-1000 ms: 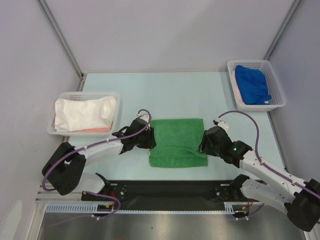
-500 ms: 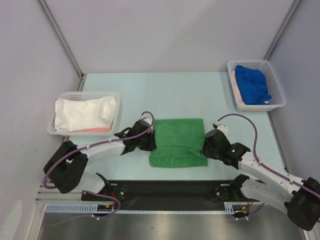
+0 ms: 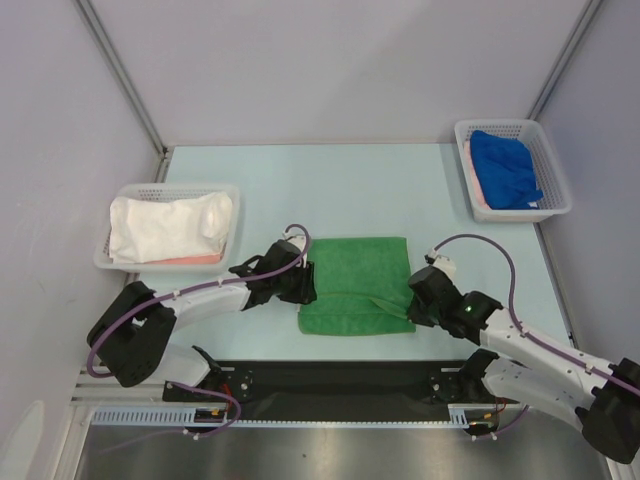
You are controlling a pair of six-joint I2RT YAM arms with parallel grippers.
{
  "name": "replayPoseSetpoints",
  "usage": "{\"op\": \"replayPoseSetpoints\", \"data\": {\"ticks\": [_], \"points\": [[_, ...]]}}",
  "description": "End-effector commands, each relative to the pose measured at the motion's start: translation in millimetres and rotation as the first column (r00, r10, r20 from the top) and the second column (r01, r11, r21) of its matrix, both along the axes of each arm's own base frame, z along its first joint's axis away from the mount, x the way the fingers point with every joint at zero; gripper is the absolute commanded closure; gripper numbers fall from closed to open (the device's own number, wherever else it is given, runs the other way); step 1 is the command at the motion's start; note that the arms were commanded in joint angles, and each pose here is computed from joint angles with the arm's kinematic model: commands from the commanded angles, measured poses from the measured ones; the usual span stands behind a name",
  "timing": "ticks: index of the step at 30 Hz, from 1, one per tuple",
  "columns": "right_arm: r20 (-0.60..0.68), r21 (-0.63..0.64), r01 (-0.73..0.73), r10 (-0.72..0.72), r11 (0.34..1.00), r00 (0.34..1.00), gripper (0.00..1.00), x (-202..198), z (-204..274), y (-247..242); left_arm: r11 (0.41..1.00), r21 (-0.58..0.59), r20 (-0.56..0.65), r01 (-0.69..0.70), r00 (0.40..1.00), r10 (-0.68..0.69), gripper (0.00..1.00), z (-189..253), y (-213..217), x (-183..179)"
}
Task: Fold and stack the towels
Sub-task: Fold the towel
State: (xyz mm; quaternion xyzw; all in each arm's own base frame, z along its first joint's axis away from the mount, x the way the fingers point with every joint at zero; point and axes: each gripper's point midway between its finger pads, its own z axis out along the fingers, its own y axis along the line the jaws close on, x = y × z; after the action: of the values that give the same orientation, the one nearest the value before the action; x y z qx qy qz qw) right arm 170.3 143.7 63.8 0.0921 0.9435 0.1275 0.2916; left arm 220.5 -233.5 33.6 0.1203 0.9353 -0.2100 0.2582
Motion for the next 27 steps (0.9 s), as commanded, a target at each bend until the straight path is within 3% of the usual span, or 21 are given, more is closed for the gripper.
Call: {"op": "replayPoseSetpoints", "data": {"ticks": [1,8,11,14,19,22,27], "points": [[-0.012,-0.003,0.03,-0.03,1.0,0.999,0.94,-9.4,-1.6,-7.7,1.0,-0.011,0.041,0.011,0.999,-0.01,0.52,8.8,-2.8,2.1],[-0.041,0.06,0.067,-0.065,0.996,0.997,0.95,-23.8,-1.0,-10.2,1.0,-0.018,0.05,0.01,0.999,-0.009,0.49,14.6,-7.2,7.5],[-0.009,0.06,0.081,-0.08,0.995,0.997,0.87,-17.7,9.7,-10.8,1.0,-0.015,0.038,0.02,0.999,-0.019,0.5,12.9,-11.4,8.3],[0.025,0.016,0.086,-0.086,0.996,0.996,0.69,-9.4,19.3,-14.4,1.0,-0.003,0.031,0.023,0.999,-0.023,0.49,8.8,-10.1,5.9],[0.055,0.01,0.059,-0.059,0.998,0.997,0.59,3.8,33.0,-3.5,0.999,0.014,0.024,0.029,0.999,-0.03,0.5,4.3,-7.5,3.6],[0.043,-0.004,0.043,-0.043,0.999,0.998,0.57,6.6,27.8,2.1,0.999,0.018,0.019,0.034,0.999,-0.034,0.53,2.1,-7.6,3.1],[0.032,-0.017,0.036,-0.036,0.999,0.999,0.56,7.0,19.5,6.0,0.999,0.005,0.017,0.048,0.999,-0.048,0.67,4.5,-9.4,0.1]]}}
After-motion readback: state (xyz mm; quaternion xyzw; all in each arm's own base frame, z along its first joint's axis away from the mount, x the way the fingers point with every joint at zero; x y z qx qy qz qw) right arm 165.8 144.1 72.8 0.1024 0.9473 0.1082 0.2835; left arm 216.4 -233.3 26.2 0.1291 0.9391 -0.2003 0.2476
